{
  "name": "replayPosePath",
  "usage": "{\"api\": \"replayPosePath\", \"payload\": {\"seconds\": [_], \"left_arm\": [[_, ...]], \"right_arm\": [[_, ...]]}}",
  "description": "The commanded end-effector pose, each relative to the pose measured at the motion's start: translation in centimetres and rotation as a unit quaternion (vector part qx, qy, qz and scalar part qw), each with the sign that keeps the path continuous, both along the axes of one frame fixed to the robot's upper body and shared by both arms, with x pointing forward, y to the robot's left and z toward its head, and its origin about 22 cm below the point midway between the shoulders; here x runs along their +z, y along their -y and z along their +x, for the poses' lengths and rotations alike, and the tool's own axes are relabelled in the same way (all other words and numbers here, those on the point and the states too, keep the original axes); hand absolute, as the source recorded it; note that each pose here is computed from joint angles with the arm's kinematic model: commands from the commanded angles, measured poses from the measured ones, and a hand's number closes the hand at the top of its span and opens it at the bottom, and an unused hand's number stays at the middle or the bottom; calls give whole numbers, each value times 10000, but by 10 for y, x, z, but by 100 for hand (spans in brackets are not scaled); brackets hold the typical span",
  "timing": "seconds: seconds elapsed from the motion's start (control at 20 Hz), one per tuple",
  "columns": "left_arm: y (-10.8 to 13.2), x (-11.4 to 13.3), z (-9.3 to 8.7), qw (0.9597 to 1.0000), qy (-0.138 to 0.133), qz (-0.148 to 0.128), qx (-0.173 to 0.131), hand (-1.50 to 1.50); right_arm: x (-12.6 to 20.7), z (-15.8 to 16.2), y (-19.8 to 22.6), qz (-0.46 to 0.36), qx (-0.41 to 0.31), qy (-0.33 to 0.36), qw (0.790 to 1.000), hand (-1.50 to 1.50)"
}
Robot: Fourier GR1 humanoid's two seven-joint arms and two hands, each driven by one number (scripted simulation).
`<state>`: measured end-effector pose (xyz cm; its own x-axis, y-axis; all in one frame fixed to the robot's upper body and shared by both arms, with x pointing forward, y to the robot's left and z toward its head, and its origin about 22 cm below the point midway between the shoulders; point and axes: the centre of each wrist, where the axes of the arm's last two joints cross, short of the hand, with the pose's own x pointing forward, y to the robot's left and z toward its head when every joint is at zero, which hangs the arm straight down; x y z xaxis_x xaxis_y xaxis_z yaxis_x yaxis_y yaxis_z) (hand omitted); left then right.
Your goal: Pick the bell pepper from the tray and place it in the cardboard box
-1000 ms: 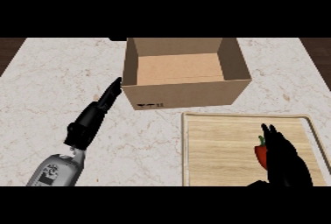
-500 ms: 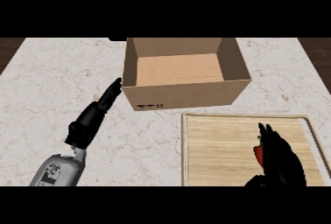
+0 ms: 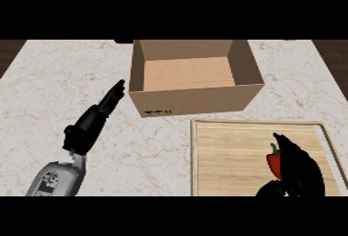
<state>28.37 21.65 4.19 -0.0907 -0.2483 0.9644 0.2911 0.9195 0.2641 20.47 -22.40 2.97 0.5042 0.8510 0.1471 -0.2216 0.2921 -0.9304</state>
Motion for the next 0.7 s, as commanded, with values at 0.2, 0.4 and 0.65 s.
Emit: {"api": "replayPosePath", "payload": {"seconds": [0.2, 0.4, 0.65], "left_arm": [[25, 2, -6, 10000, 74, 43, 4, 0], [16, -3, 0, 9999, -14, 10, -136, 0], [23, 6, 3, 9992, 75, 27, -394, 0]], "right_arm": [[-19, -5, 17, -263, 266, -186, 9991, 150], [-6, 1, -46, -276, 1580, 66, 9870, 150], [21, 12, -142, -40, 3623, 512, 9306, 150]]}}
